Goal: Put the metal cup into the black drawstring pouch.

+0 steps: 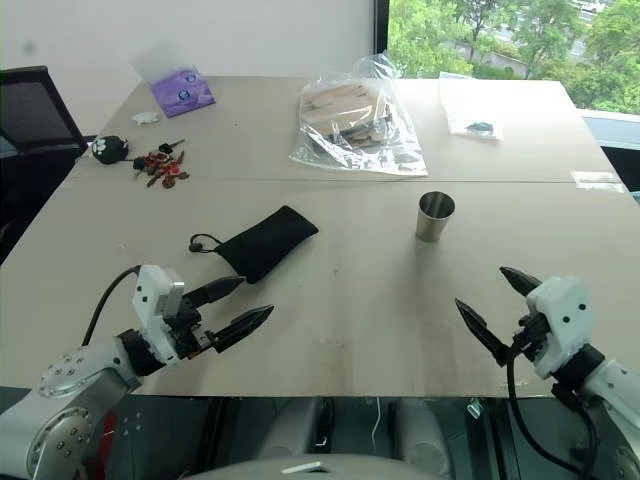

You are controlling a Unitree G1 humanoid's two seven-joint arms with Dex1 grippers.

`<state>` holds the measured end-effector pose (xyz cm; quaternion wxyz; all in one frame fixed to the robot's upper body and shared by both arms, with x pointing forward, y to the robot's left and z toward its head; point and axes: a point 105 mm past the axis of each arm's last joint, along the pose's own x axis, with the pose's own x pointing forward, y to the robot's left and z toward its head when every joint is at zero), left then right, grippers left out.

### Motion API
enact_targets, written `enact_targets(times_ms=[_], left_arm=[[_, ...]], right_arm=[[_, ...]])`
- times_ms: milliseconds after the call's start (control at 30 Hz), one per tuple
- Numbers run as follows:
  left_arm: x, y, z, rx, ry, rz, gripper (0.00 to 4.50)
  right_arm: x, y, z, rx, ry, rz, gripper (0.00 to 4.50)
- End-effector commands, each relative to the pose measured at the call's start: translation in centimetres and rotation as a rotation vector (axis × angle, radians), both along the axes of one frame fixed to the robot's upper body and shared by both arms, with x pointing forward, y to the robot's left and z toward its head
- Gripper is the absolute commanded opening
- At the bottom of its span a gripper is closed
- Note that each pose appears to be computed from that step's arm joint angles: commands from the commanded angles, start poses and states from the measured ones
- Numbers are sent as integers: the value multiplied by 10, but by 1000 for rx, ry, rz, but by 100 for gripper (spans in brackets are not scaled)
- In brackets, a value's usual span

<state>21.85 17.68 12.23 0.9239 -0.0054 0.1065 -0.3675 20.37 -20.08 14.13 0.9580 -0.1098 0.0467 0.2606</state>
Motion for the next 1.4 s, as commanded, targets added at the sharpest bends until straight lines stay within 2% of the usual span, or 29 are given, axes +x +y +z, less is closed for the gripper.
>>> enact_targets(times_ms=[33,100,267,400,467,533,567,767,1033,1200,1400], left_arm=[[2,-2,6,19,-35,-10,448],[7,0,12,15,-56,-3,448],[38,10,33,91,-196,78,448],[67,30,54,345,-399,167,448],[71,37,60,581,-525,103,448],[70,43,59,823,-659,-13,448],[70,47,56,900,-698,-66,448],[81,71,34,1262,-867,-235,448],[77,71,14,1325,-940,-393,448],[78,72,8,1351,-972,-394,448],[90,52,2,1326,-1021,-362,448]], right_arm=[[2,10,17,-7,-69,40,450],[5,18,24,15,-117,77,450],[5,45,41,23,-199,225,450],[-2,64,51,-3,-250,374,450],[-5,69,54,-3,-259,426,450],[-7,72,54,-6,-259,455,450],[-8,72,53,-9,-259,462,450],[-10,67,44,-10,-260,451,450],[-15,62,39,-12,-265,417,450],[-16,63,38,-14,-265,409,450],[-15,64,41,-24,-267,401,450]])
